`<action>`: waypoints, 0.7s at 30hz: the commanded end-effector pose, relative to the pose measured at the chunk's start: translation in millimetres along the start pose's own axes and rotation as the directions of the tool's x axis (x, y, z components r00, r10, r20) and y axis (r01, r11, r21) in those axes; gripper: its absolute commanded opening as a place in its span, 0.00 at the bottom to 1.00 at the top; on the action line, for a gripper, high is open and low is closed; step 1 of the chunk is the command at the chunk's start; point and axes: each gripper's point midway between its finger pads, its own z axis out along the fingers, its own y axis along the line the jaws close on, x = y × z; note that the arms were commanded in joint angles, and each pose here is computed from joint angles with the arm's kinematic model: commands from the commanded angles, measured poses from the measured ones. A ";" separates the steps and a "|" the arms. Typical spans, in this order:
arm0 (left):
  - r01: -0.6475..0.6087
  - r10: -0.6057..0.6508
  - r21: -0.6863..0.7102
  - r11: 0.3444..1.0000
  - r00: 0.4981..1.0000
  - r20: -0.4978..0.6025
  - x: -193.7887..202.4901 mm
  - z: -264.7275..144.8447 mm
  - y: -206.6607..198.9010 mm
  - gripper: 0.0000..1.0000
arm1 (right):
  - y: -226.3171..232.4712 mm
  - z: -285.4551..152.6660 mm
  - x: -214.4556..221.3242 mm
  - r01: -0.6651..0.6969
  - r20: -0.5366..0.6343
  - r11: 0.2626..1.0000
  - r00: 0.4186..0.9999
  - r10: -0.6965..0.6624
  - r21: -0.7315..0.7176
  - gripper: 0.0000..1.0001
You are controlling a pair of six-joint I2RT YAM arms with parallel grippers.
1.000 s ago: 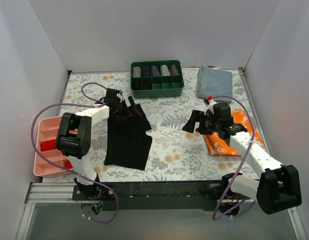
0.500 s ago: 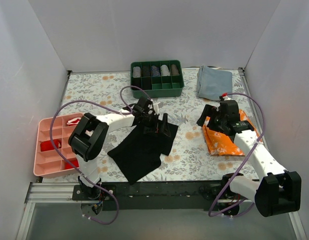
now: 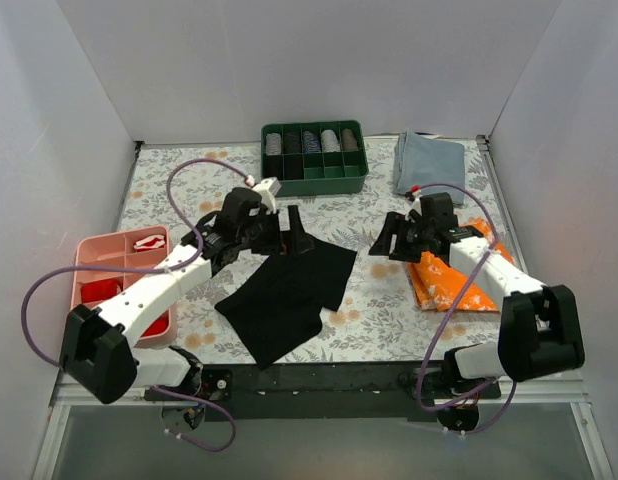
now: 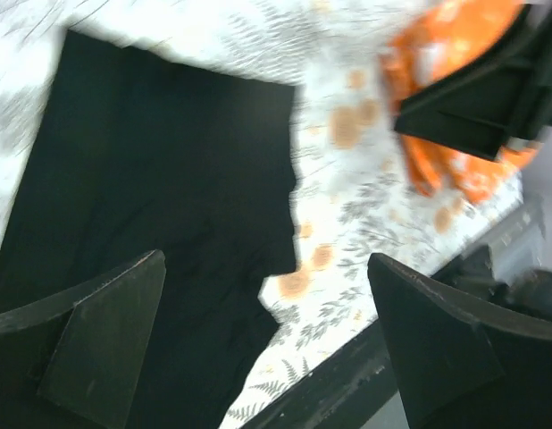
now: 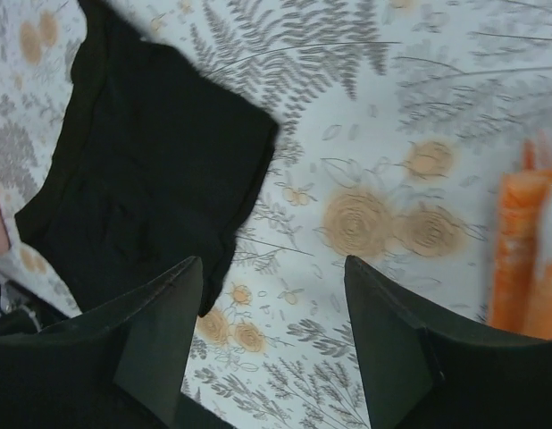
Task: Roll the underwear
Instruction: Flatten out the underwear at the center of the board.
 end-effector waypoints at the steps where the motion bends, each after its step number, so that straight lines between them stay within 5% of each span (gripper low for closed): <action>1: 0.236 -0.246 -0.301 0.924 0.969 0.006 50.6 -8.5 74.5 0.98 | 63.3 13.8 -22.1 0.128 0.003 0.969 0.991 -0.130 -0.211 0.74; 13: 0.449 -0.470 -0.345 0.824 0.883 0.025 126.0 -29.3 100.3 0.98 | 112.4 85.8 -2.6 0.147 -0.185 0.933 0.959 -0.216 -0.329 0.82; 21: 0.421 -0.472 -0.460 0.781 0.882 0.006 144.0 -17.0 127.4 0.98 | 75.6 116.7 15.1 0.081 -0.277 0.981 0.952 -0.129 -0.178 0.84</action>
